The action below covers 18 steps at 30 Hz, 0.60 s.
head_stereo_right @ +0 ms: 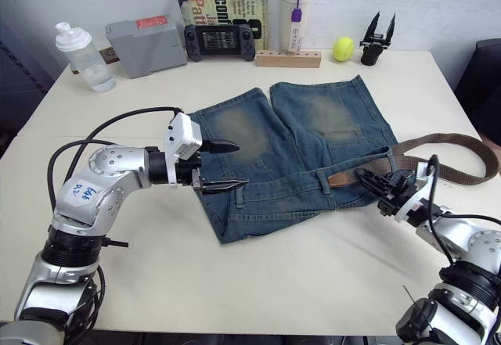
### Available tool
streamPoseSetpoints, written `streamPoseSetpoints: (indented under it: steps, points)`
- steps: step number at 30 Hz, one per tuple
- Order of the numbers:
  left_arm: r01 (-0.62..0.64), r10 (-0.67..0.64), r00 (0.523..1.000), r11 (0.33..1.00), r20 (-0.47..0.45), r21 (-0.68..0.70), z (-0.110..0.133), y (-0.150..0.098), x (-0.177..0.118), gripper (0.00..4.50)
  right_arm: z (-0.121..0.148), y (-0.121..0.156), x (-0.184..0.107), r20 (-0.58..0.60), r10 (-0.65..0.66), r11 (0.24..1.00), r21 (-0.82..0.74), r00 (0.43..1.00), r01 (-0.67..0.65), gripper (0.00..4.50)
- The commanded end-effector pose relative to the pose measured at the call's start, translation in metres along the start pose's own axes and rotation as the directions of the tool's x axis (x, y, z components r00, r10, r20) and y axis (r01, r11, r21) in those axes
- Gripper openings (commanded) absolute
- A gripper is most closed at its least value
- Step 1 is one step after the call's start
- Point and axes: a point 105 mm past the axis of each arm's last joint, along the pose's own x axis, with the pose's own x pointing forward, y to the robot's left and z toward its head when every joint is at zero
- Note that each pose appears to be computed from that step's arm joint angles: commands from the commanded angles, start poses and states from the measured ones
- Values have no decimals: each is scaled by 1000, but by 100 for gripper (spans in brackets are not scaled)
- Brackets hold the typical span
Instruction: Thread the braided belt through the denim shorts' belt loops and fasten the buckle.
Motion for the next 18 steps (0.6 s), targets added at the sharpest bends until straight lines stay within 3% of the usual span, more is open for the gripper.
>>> streamPoseSetpoints:
  steps: [1, 11, 18]
  points:
    - [-3, 2, 1000, 999, 15, 48, 9, 1, -2, 450, -3, 8, 6, -10, 70, 997, 11, 997, -70, 12]
    - [-8, 8, 1000, 999, 6, 52, 9, 1, -4, 450, -20, 35, 17, -80, 235, 971, 52, 969, -232, 12]
    - [-12, 12, 1000, 998, -2, 54, 7, 1, -5, 450, -57, 29, 43, -176, 156, 987, -6, 972, -159, 12]
